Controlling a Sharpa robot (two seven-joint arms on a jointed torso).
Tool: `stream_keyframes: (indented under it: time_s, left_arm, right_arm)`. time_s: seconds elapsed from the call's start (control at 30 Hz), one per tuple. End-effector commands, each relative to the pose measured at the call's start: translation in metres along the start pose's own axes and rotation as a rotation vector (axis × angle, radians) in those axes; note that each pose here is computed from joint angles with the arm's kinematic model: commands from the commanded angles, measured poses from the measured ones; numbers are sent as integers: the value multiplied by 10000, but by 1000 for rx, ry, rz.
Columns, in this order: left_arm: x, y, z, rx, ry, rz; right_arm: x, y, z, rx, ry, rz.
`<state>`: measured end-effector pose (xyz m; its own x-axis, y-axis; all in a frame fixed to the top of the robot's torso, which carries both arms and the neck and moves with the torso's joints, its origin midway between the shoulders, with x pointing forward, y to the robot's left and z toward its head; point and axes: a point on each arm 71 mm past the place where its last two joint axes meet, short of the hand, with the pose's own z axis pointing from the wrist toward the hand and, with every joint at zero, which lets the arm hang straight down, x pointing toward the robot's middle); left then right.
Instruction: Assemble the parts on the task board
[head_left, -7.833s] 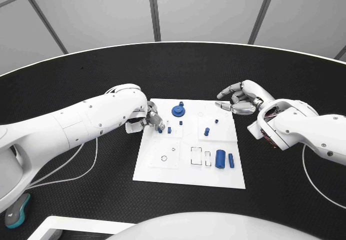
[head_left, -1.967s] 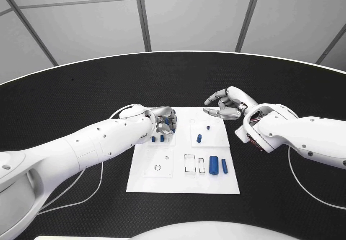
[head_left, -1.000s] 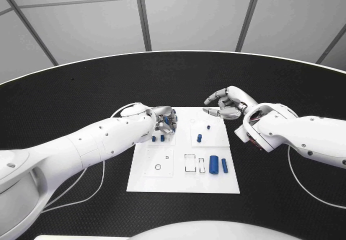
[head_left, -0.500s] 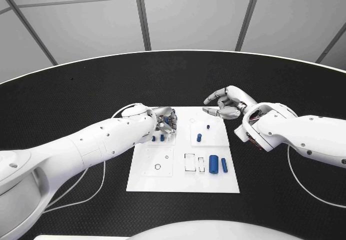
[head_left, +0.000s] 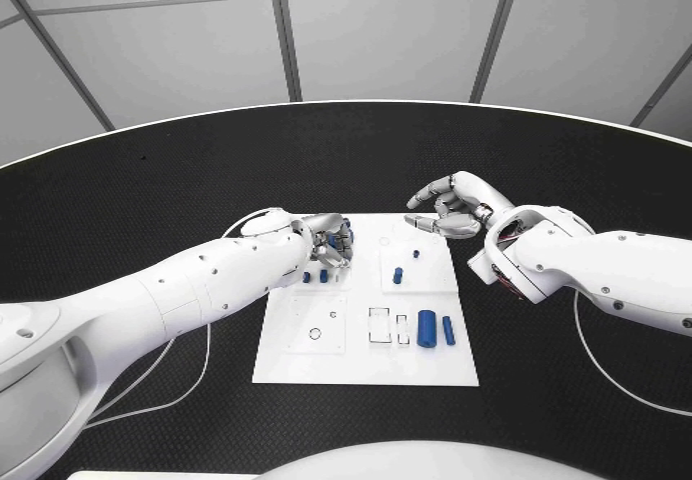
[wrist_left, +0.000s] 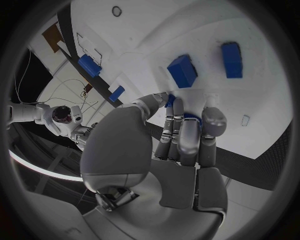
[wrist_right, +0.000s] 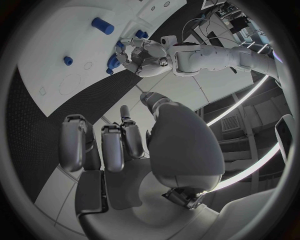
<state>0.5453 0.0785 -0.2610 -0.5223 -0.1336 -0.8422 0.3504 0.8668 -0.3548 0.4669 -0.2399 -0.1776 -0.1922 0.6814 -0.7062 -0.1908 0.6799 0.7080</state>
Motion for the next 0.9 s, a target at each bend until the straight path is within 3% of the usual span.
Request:
stream_keyframes:
  time_s: [0.03, 0.9]
  left_arm:
    - [-4, 3, -2, 0, -4, -1]
    - [-38, -8, -75, 44, -61, -27]
  right_arm:
    - [0, 0, -1, 0, 0, 0]
    - [-5, -2, -5, -1, 0, 0]
